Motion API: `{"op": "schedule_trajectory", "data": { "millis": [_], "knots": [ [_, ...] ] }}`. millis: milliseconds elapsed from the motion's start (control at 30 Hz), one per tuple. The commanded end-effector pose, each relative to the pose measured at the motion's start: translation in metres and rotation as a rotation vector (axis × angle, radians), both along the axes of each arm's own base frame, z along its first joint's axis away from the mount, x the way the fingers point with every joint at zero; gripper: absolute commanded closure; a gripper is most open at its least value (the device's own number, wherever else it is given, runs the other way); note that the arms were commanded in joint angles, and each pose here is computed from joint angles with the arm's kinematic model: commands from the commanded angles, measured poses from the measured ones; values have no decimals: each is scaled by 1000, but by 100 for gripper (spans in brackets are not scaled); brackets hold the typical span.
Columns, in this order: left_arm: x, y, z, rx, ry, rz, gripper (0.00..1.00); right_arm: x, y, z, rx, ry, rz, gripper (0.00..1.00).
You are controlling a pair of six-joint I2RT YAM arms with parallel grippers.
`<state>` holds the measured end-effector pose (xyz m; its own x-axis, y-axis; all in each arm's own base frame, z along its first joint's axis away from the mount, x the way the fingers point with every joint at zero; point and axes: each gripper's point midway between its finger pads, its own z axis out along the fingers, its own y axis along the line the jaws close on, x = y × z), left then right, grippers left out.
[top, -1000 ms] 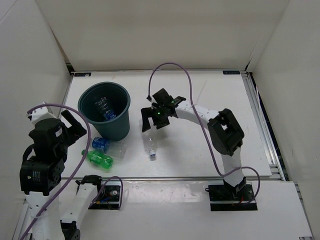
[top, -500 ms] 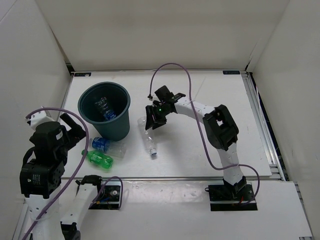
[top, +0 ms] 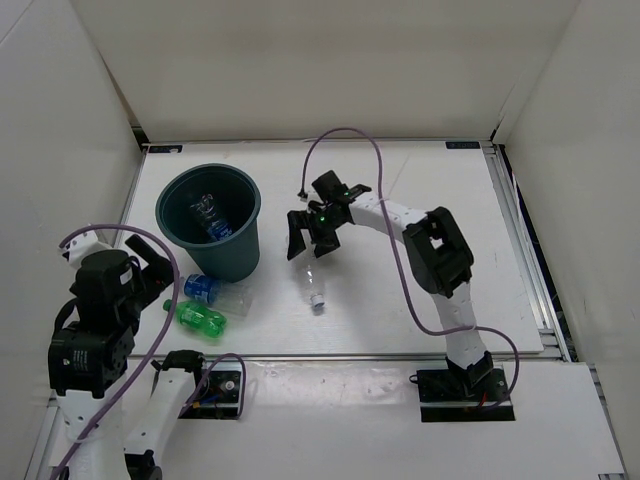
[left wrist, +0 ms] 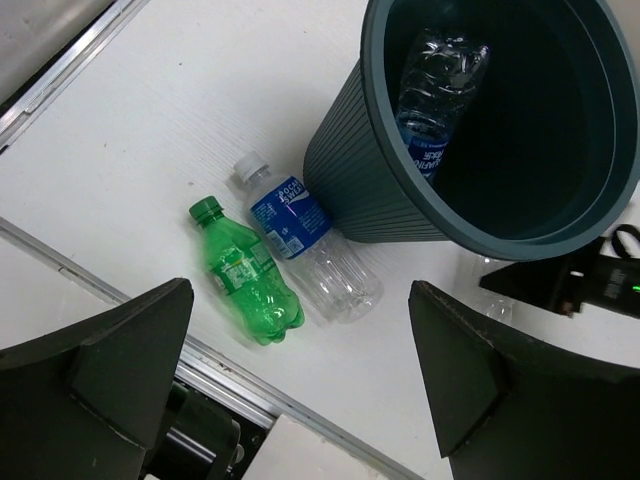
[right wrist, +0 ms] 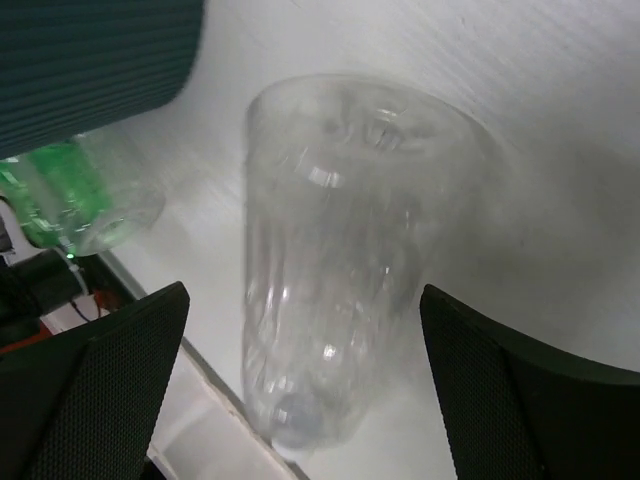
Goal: Put the plastic bottles in the bin
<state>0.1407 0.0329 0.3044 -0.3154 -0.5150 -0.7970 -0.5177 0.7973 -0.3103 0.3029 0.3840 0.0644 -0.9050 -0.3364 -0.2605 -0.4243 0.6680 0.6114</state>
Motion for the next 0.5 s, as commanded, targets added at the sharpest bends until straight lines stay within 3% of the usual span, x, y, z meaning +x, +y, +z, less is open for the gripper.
{"op": "schedule_trajectory", "data": {
  "millis": [0,33,167,267,367,400,467],
  "knots": [
    [0,-4,5,-1,13,-27,0,-7,8,-21,-20,41,24,3],
    [1,-3,8,9,13,-34,0,-12,2,-37,-48,57,18,6],
    [1,-3,16,26,12,-45,0,-16,-15,-37,-79,40,-18,44],
    [1,2,20,24,-5,-8,0,-21,-25,-1,-41,12,-50,56],
    [3,2,23,-6,-31,24,0,-24,-23,85,90,-92,-95,57],
    [3,2,23,-17,-45,30,0,-23,-19,142,179,-190,-106,57],
    [1,1,16,-55,-53,55,0,-15,-14,200,261,-299,-153,57]
  ]
}}
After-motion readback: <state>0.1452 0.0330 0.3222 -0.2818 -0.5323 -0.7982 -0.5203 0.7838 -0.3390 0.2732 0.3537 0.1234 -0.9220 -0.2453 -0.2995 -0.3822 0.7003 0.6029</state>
